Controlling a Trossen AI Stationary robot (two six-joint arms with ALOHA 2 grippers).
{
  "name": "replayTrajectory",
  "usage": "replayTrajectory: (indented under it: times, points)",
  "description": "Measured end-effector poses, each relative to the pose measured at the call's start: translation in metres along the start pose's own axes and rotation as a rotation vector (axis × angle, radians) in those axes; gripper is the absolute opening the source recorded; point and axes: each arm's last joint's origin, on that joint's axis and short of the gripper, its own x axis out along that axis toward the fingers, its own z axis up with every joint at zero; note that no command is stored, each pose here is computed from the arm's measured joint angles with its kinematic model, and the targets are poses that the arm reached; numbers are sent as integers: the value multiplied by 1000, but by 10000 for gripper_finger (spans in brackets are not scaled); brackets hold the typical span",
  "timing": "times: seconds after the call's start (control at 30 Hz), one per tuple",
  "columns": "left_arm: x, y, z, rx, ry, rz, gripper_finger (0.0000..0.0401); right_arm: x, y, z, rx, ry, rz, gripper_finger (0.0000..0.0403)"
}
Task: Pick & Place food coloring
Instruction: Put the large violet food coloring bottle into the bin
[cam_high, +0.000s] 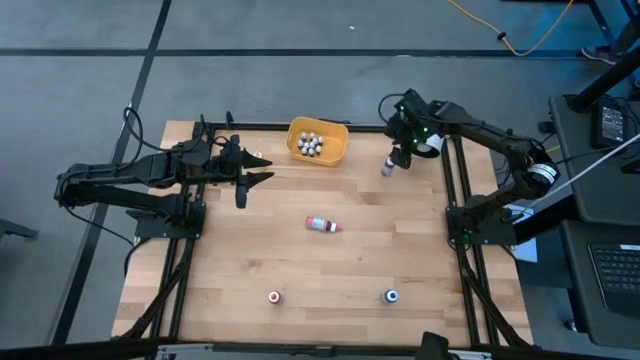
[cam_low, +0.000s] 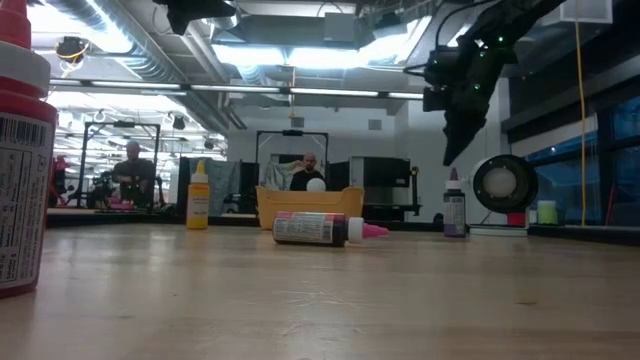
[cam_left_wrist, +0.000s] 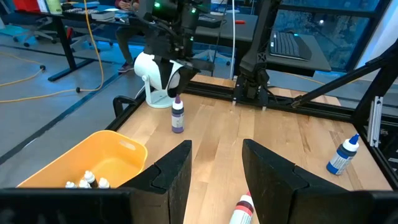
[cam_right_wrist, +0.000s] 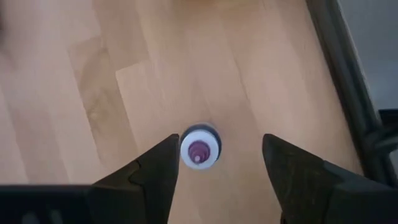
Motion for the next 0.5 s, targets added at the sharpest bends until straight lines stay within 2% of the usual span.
replayTrajectory:
  times: [0.3, 0.5]
  points:
    - [0, 0, 0, 0, 0, 0, 139, -1, -3, -4, 21, 10, 13, 291]
    - [0, 0, 0, 0, 0, 0, 139, 12, -6, -5, 36, 65, 36, 288]
